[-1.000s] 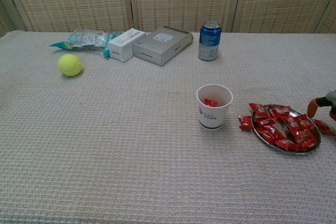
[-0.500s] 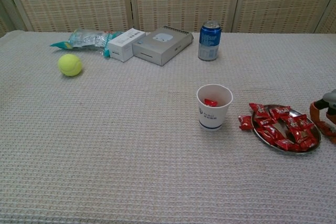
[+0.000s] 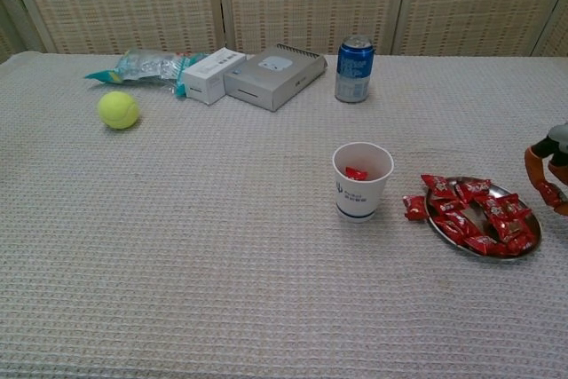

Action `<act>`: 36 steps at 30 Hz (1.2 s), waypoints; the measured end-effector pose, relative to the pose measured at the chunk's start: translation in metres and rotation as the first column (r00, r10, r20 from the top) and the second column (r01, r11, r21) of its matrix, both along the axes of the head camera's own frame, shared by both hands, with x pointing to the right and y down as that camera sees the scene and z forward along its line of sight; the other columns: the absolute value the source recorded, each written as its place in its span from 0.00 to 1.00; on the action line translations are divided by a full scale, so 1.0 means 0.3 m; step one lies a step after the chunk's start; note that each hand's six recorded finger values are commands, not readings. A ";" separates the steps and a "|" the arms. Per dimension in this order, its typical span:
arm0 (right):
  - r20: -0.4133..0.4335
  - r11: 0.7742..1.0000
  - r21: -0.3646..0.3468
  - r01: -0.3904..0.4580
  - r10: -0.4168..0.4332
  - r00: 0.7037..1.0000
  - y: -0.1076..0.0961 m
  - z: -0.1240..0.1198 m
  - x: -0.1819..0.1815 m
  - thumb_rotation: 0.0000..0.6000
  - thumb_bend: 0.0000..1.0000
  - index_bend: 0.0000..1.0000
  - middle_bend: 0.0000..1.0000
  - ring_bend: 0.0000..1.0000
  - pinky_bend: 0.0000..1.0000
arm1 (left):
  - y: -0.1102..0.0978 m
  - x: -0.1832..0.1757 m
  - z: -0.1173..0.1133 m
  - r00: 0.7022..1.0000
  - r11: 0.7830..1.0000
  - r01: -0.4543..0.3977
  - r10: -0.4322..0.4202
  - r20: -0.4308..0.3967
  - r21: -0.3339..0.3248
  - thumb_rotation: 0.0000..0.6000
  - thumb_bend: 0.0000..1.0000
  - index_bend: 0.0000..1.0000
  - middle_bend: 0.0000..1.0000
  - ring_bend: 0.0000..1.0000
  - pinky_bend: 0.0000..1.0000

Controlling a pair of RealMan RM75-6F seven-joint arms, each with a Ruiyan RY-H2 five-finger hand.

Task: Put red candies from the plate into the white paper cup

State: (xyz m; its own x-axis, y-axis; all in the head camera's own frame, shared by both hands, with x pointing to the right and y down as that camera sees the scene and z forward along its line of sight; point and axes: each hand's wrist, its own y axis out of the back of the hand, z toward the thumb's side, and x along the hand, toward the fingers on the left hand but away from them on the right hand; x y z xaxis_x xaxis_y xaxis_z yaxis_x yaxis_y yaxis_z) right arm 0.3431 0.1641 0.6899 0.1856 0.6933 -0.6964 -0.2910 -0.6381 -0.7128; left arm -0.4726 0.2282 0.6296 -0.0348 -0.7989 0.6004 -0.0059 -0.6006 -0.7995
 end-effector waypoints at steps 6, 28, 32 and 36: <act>0.120 0.999 0.033 0.014 -0.018 0.993 -0.056 -0.090 -0.145 1.00 0.20 0.53 0.76 0.76 1.00 | 0.001 0.004 0.003 1.000 1.000 -0.002 0.002 -0.001 -0.002 1.00 0.45 0.00 0.00 0.00 0.19; 0.279 0.992 0.039 0.119 -0.125 0.952 -0.127 -0.079 -0.690 1.00 0.20 0.50 0.76 0.77 1.00 | -0.015 -0.026 -0.028 0.999 0.999 0.027 -0.027 -0.036 0.016 1.00 0.45 0.00 0.00 0.00 0.19; 0.263 0.994 0.028 0.110 -0.113 0.958 -0.132 -0.060 -0.689 1.00 0.20 0.41 0.76 0.77 1.00 | -0.014 -0.026 -0.025 0.999 1.000 0.026 -0.026 -0.036 0.014 1.00 0.45 0.00 0.00 0.00 0.19; 0.242 0.993 0.018 0.112 -0.113 0.964 -0.135 -0.053 -0.677 1.00 0.20 0.29 0.76 0.77 1.00 | -0.014 -0.024 -0.023 0.999 1.000 0.025 -0.024 -0.034 0.013 1.00 0.45 0.00 0.00 0.00 0.19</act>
